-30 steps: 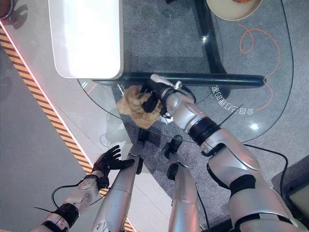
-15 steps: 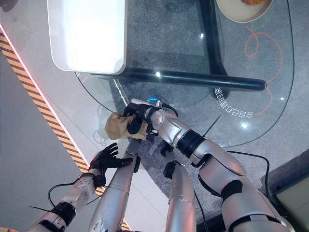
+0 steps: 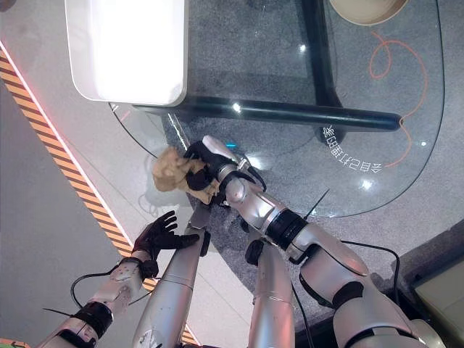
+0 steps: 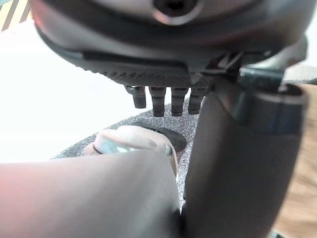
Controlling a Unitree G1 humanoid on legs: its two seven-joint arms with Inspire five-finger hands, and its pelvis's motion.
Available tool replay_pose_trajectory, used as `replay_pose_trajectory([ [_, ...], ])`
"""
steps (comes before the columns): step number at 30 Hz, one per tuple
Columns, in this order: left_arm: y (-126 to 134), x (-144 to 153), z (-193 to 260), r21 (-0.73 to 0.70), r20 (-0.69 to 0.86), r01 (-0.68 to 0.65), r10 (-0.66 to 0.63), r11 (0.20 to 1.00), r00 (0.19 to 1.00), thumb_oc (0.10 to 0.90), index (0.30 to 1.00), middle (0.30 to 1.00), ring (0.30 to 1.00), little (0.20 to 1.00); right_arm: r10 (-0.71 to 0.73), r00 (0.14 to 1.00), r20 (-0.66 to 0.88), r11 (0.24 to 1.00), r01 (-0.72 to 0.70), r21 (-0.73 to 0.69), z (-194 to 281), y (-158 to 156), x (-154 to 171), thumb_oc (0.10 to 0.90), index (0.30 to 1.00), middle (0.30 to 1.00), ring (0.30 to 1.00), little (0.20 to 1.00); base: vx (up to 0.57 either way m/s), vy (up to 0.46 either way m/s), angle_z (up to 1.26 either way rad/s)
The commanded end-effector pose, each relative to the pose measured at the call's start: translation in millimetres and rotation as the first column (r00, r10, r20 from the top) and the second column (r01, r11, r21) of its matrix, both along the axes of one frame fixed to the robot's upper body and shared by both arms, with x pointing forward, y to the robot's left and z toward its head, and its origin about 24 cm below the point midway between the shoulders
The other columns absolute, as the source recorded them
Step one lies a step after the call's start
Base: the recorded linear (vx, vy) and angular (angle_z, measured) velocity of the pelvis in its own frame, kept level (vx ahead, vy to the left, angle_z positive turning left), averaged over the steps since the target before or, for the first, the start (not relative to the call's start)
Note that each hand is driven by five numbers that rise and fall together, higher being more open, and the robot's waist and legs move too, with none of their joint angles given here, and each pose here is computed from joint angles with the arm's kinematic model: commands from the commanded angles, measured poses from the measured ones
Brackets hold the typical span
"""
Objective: Wipe the table with a cloth and put it in the basket.
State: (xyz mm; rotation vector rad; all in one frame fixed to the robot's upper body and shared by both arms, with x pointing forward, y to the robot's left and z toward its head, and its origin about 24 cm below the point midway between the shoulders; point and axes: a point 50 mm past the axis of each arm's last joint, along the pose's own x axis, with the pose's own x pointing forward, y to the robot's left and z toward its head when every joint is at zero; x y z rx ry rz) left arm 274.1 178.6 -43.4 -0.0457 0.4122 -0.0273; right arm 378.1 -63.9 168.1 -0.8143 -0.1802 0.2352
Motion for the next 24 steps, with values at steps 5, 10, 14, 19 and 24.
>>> replay_pose_trajectory([
  [5, 28.4, -47.3, -36.1, 0.097, -0.170, -0.043, 0.059, 0.994, 0.984, 0.800, 0.900, 0.900, 0.900, 0.900, -0.378, 0.846, 0.377, 0.920, 0.295, 0.260, 116.4, -86.6, 14.3, 0.100, 0.300, 0.300, 0.300, 0.200, 0.00, 0.000, 0.00],
  [10, 31.7, -50.9, -37.3, 0.094, -0.170, -0.054, 0.069, 0.994, 0.983, 0.800, 0.900, 0.900, 0.900, 0.900, -0.375, 0.852, 0.364, 0.898, 0.236, 0.371, 126.5, -97.2, 11.1, 0.100, 0.300, 0.300, 0.300, 0.200, 0.00, -0.001, -0.01],
  [14, 33.7, -53.0, -38.3, 0.089, -0.173, -0.066, 0.080, 0.994, 0.982, 0.800, 0.900, 0.900, 0.900, 0.900, -0.353, 0.849, 0.393, 0.894, 0.182, 0.410, 132.9, -94.8, 4.7, 0.100, 0.300, 0.300, 0.300, 0.200, 0.00, -0.001, -0.05],
  [19, 35.9, -54.0, -38.0, 0.086, -0.173, -0.073, 0.087, 0.994, 0.981, 0.800, 0.900, 0.900, 0.900, 0.900, -0.373, 0.820, 0.433, 0.895, 0.195, 0.401, 138.8, -97.0, -1.2, 0.100, 0.300, 0.300, 0.300, 0.200, 0.00, -0.011, -0.05],
  [24, 34.9, -53.8, -38.3, 0.082, -0.173, -0.069, 0.083, 0.994, 0.981, 0.800, 0.900, 0.900, 0.900, 0.900, -0.456, 0.766, 0.454, 0.877, 0.299, 0.376, 142.4, -110.3, 0.5, 0.100, 0.300, 0.300, 0.300, 0.200, 0.00, -0.005, -0.02],
])
